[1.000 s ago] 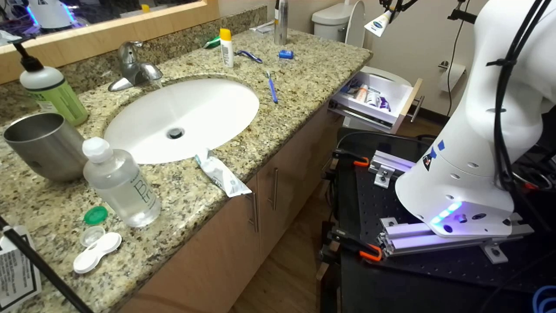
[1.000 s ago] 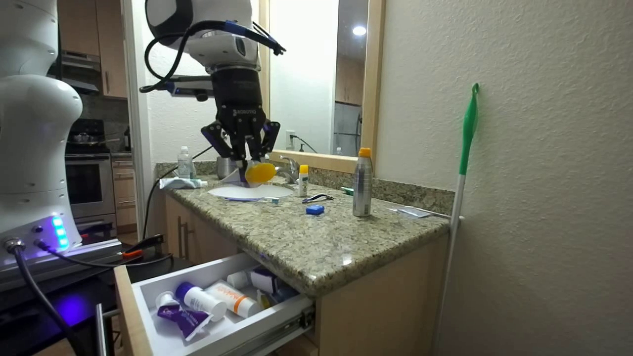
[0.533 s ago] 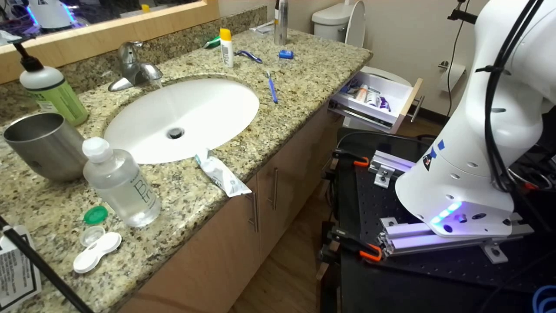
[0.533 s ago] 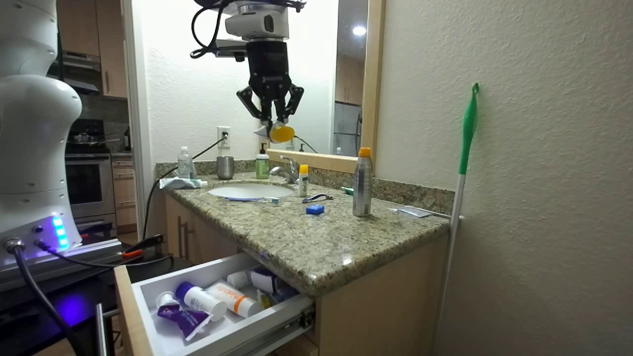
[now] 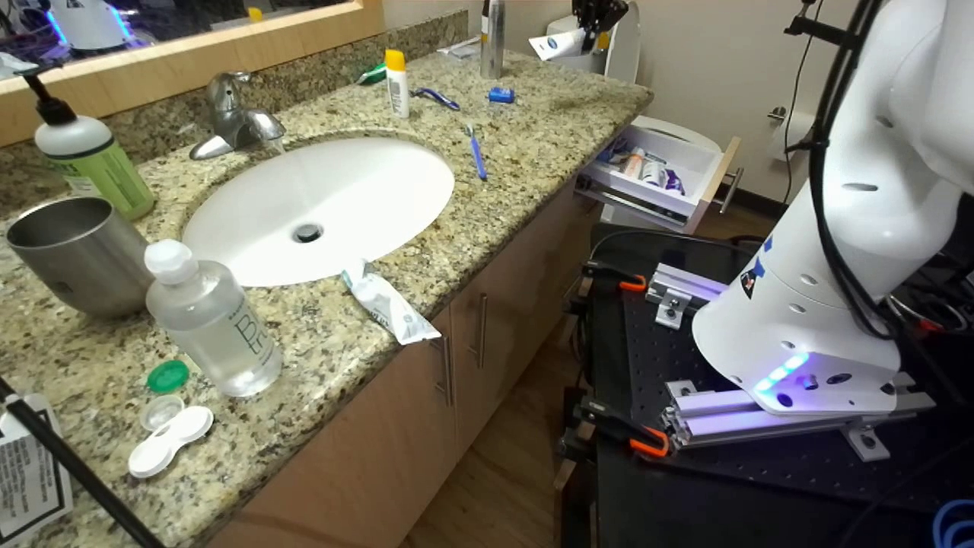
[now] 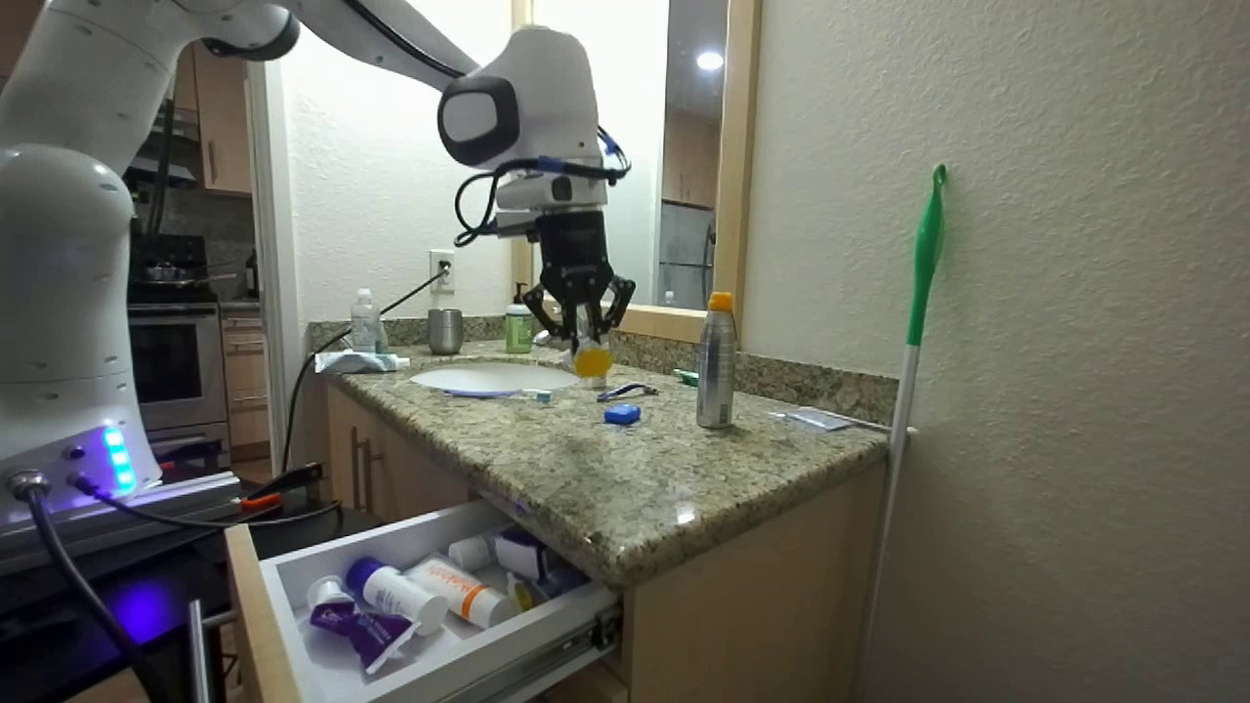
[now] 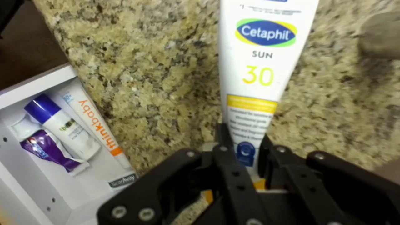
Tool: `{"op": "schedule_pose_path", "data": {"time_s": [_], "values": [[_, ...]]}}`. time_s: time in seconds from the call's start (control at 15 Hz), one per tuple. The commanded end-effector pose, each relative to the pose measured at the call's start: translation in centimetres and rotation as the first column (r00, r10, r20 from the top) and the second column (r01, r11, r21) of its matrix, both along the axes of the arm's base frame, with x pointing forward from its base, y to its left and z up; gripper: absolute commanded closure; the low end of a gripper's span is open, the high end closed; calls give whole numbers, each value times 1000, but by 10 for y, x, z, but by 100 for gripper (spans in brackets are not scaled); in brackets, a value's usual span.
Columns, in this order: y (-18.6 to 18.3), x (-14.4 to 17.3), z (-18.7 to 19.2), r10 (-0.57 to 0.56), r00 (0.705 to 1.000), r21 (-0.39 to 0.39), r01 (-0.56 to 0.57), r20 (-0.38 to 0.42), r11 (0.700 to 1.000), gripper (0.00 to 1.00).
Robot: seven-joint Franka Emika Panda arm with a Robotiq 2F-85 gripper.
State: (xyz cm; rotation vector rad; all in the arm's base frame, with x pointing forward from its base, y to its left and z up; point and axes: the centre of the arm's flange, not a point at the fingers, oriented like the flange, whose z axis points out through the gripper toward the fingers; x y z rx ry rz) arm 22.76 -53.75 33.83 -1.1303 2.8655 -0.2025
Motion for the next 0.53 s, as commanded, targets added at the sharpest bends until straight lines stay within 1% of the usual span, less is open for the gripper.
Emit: {"op": "schedule_pose_path", "data": {"time_s": [0.0,0.13,0.2,0.47], "values": [[-4,1,-19,-8,999,24,9,-38,1000,78],[-12,-2,-38,-16,996,37,19,-91,999,78],[-17,-1,-39,-14,995,56,19,-96,998,95],[-32,14,-68,4,993,66,4,-120,998,95]]}}
